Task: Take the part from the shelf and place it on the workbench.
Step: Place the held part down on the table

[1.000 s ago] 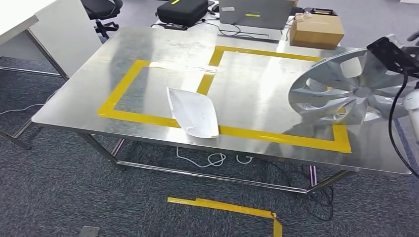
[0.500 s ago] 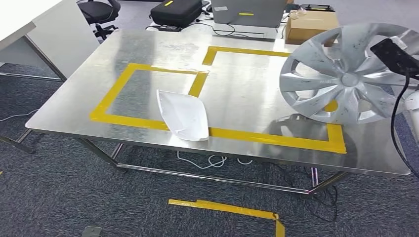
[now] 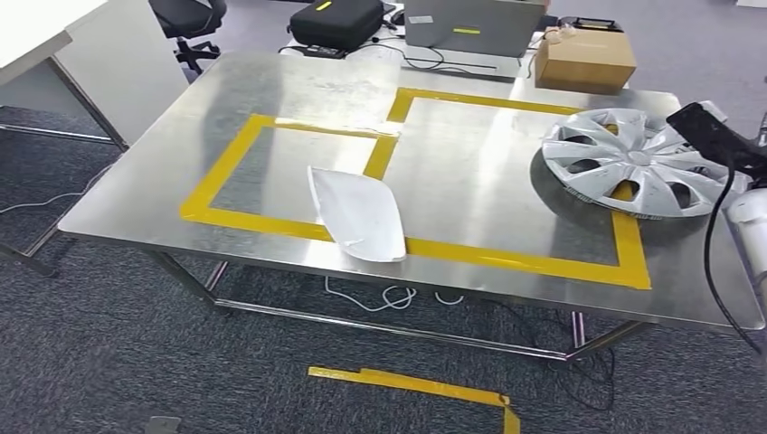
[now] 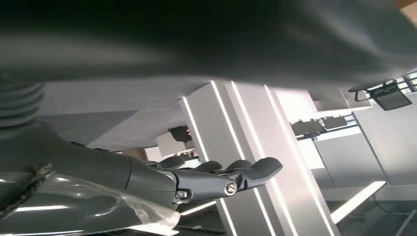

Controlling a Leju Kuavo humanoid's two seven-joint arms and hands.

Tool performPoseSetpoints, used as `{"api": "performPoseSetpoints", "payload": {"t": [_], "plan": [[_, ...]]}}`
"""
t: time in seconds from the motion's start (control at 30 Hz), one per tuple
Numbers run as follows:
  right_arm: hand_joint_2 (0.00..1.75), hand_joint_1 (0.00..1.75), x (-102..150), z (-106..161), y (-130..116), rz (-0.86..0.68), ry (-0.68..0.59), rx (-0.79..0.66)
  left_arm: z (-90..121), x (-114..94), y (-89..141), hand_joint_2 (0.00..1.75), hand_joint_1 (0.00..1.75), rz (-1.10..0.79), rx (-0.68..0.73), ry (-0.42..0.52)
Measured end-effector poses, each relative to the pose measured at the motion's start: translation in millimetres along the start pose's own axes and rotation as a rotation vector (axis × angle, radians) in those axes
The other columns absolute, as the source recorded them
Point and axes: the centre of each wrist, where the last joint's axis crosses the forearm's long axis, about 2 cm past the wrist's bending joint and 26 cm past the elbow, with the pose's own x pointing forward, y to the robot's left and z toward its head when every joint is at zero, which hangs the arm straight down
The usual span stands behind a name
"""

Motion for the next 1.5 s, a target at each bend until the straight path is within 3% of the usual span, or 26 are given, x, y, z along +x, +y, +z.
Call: {"api": "performPoseSetpoints", "payload": {"t": [0.3, 0.43, 0.67, 0.9, 1.5], "plan": [[0.0, 0.0, -6, 9, 11, -0.01, 0.014, 0.032, 0, 0, -1, 0.0, 0.0, 0.0, -0.002, 0.006], [0.0, 0.0, -3, 14, 18, -0.094, 0.025, 0.031, 1, -2, -1, 0.0, 0.0, -0.005, -0.001, 0.009], [0.0, 0.0, 31, 12, 16, -0.383, 0.087, -0.026, 3, -4, -2, 0.0, 0.0, 0.0, 0.006, 0.014], [0.0, 0.0, 66, 18, 1, -0.523, 0.042, -0.139, 5, -4, -4, 0.0, 0.0, 0.019, 0.015, 0.027], [0.0, 0.0, 91, 41, -25, -0.572, -0.131, -0.318, 7, -4, -8, 0.0, 0.0, 0.043, 0.04, 0.041]]}}
